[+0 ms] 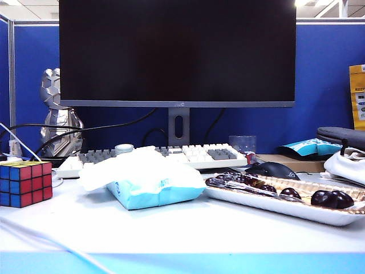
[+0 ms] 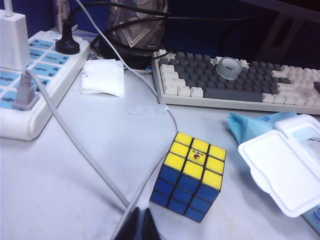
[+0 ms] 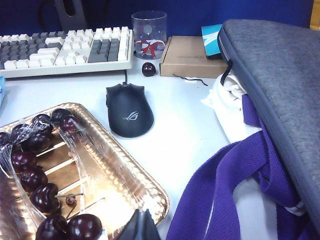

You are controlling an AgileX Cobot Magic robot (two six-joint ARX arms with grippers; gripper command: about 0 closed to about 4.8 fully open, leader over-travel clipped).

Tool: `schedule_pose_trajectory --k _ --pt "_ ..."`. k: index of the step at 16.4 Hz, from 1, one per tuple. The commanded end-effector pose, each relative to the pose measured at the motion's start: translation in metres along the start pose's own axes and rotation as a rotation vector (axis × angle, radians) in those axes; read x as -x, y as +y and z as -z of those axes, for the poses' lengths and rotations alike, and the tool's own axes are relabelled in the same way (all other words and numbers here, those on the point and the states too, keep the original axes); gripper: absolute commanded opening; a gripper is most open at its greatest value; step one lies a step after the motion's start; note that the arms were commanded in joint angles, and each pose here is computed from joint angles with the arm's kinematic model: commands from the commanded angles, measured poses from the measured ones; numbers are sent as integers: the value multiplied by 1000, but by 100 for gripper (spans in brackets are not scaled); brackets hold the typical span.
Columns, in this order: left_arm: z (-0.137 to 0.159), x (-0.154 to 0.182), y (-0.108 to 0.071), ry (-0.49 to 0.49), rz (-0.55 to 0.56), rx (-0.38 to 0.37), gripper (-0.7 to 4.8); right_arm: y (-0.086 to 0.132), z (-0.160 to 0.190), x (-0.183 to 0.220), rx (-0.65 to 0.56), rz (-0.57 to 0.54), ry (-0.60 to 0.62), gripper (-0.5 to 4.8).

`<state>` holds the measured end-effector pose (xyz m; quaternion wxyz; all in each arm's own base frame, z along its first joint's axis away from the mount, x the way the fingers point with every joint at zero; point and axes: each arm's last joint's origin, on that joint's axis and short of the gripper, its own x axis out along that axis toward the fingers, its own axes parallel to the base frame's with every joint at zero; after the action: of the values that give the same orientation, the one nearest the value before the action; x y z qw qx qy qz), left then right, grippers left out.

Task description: Pull out a wet wipe from the sky blue wet wipes packet and place it on the table.

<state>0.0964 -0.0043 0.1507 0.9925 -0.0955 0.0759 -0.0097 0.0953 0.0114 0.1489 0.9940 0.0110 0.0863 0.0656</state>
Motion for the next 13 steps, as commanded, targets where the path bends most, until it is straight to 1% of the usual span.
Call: schedule_pose_trajectory --k 1,5,8,9,10,11,13 --pt "-1 0 0 -10 0 -2 -3 0 0 0 -4 0 -6 -1" --pt "-1 0 0 -10 0 -2 -3 0 -1 0 -3 0 -20 -1" --pt "-1 0 0 -10 0 -2 -3 2 -7 0 -81 -48 -72 -1" --pt "-1 0 0 -10 0 -2 -3 3 -12 1 -139 -100 -105 -1" --pt "-1 0 0 -10 0 -2 -3 6 -22 4 -147 -179 -144 -1" --pt "-1 0 0 -10 0 -2 -3 7 -32 9 -140 -222 -169 -1" --pt "-1 0 0 -10 0 -2 -3 9 -60 19 -128 -261 -224 -1"
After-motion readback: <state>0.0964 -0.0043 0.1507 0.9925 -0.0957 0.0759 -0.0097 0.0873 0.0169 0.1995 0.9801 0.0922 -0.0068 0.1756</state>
